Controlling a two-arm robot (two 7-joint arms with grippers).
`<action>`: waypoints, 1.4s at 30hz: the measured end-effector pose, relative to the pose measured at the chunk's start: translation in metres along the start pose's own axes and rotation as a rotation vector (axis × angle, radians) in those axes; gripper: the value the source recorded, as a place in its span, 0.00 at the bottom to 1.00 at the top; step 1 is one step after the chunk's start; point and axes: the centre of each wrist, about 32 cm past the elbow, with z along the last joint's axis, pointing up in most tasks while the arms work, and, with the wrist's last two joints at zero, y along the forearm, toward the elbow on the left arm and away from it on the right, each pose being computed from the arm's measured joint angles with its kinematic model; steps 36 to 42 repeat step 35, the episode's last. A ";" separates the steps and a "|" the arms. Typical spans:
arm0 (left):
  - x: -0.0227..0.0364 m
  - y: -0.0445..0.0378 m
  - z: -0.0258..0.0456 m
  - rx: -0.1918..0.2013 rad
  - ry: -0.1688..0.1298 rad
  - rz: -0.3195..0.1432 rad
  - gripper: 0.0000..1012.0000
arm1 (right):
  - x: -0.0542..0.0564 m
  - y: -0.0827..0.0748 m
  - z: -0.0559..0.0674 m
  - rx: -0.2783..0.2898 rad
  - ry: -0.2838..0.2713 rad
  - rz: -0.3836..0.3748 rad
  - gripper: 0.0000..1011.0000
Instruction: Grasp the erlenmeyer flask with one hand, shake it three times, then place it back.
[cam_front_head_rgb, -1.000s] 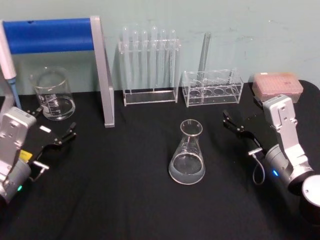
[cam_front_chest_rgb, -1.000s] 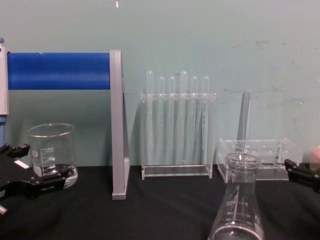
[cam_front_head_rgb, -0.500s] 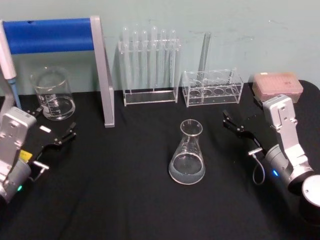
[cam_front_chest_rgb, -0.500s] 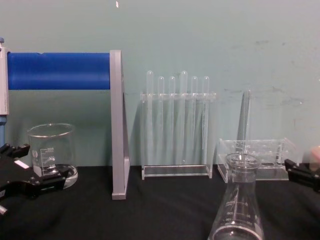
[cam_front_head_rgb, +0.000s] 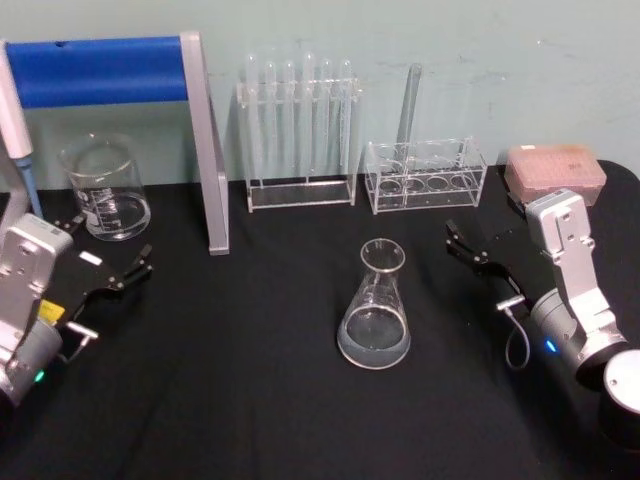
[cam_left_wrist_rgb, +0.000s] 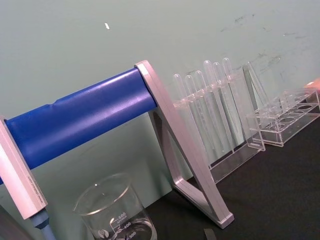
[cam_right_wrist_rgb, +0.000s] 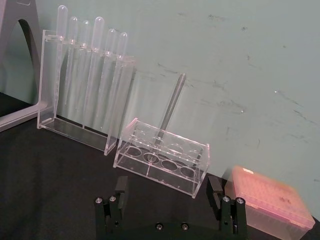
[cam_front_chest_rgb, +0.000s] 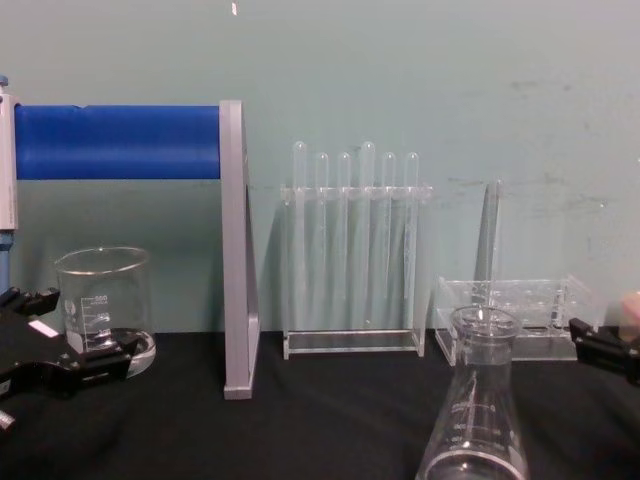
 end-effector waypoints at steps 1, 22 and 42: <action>0.0000 0.0000 0.0000 0.000 0.000 0.000 0.99 | 0.000 0.000 0.000 0.000 0.000 0.000 0.99; 0.0000 0.0000 0.0000 0.000 0.000 0.000 0.99 | 0.000 0.000 0.000 0.000 0.000 0.000 0.99; 0.0000 0.0000 0.0000 0.000 0.000 0.000 0.99 | 0.000 0.000 0.000 0.000 0.000 0.000 0.99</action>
